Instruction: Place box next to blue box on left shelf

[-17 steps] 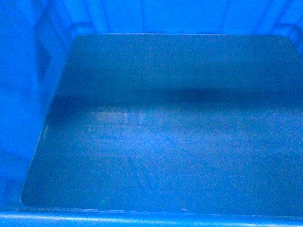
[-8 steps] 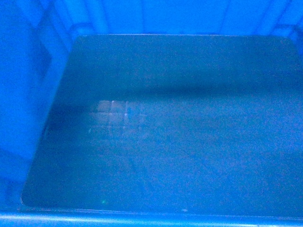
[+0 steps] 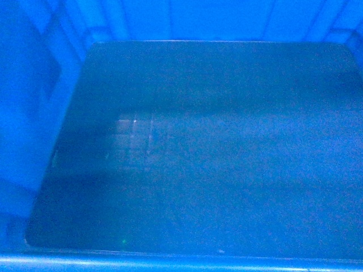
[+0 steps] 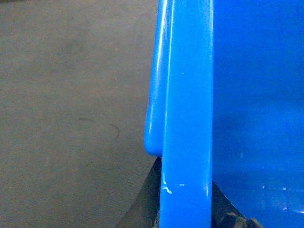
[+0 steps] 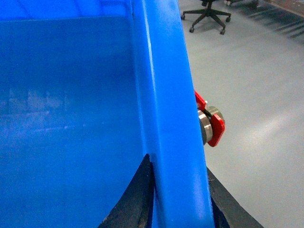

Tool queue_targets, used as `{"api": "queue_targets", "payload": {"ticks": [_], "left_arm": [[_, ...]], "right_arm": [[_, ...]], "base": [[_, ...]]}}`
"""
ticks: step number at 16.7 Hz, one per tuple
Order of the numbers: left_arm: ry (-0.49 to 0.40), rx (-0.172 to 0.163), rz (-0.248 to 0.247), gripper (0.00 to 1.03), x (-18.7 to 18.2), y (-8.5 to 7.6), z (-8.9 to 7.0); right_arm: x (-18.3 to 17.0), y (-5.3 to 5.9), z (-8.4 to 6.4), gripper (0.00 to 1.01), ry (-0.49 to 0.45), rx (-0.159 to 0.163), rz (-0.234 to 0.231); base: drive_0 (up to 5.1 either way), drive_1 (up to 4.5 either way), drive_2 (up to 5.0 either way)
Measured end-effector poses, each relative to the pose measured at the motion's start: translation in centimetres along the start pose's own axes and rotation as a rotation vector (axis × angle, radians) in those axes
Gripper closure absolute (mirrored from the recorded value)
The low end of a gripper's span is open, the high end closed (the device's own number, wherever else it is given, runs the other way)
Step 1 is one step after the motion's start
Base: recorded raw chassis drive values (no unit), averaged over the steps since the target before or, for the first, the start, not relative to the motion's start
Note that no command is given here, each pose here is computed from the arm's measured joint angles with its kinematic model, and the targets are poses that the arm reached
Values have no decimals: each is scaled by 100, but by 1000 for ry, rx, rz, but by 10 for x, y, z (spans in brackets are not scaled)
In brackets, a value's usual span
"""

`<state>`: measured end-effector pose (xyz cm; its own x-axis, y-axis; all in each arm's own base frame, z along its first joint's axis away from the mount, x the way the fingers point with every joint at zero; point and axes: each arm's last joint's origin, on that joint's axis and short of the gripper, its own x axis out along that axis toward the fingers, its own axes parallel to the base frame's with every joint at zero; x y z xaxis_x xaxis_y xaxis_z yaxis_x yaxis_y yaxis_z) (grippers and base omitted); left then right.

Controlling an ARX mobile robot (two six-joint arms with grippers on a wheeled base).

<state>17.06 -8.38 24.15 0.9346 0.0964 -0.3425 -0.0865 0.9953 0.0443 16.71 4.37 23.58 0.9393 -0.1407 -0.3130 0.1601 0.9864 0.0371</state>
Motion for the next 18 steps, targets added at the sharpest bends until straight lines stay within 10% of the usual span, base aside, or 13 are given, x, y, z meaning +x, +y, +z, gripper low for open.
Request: {"api": "queue_targets", "payload": {"ticks": [18], "left_arm": [[0,0,1,94,0,0,0]], "right_arm": [[0,0,0,84,0,-2,0]], "base": [[-151,-151,-151]]}}
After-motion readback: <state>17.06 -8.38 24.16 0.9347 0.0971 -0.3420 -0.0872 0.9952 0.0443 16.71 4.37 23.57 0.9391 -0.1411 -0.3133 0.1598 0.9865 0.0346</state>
